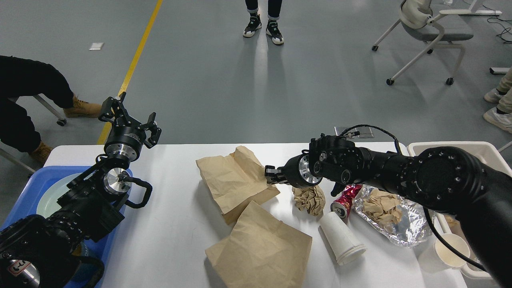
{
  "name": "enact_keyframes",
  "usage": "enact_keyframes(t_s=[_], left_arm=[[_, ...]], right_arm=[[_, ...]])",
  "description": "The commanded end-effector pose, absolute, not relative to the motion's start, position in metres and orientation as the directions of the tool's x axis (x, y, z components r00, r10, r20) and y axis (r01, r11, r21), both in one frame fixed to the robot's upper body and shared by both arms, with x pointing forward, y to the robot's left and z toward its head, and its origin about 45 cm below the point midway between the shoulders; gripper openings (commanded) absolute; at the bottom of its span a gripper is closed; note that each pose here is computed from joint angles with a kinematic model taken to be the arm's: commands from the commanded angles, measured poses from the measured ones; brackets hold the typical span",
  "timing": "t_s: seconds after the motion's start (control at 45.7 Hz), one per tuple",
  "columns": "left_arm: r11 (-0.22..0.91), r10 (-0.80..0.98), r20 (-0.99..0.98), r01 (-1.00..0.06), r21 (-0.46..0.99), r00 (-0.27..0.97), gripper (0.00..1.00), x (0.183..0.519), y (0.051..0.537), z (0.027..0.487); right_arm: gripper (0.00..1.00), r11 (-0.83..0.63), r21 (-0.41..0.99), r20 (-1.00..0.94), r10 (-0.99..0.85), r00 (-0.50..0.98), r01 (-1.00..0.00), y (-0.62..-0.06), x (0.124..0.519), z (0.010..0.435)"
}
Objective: Tidy desktop
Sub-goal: 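Lift the brown paper bag up with the right gripper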
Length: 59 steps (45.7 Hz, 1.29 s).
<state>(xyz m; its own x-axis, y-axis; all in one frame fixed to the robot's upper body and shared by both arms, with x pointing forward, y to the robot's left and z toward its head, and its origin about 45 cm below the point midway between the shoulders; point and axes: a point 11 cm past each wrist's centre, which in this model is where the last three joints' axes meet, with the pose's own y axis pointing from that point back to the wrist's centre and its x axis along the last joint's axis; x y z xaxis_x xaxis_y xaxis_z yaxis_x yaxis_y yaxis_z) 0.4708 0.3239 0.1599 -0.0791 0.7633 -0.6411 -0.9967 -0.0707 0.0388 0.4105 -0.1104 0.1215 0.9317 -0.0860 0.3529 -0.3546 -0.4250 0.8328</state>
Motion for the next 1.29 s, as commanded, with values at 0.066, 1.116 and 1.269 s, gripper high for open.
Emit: enact_keyframes(t_s=[0.066, 1.116, 1.269], left_arm=[[-0.071, 0.763, -0.641, -0.997, 0.039, -0.079, 0.96, 0.471, 0.324, 0.16], [-0.071, 0.763, -0.641, -0.997, 0.039, -0.079, 0.96, 0.471, 0.324, 0.16], [-0.071, 0.763, -0.641, -0.997, 0.039, -0.079, 0.96, 0.471, 0.324, 0.16]], right_arm=[[0.0, -0.437, 0.832, 0.352, -0.058, 0.934, -0.341, -0.105, 0.417, 0.142], [0.0, -0.111, 0.884, 0.466, 0.133, 0.875, -0.454, -0.205, 0.432, 0.509], [0.0, -0.01, 0.867, 0.492, 0.171, 0.853, -0.498, -0.22, 0.43, 0.526]])
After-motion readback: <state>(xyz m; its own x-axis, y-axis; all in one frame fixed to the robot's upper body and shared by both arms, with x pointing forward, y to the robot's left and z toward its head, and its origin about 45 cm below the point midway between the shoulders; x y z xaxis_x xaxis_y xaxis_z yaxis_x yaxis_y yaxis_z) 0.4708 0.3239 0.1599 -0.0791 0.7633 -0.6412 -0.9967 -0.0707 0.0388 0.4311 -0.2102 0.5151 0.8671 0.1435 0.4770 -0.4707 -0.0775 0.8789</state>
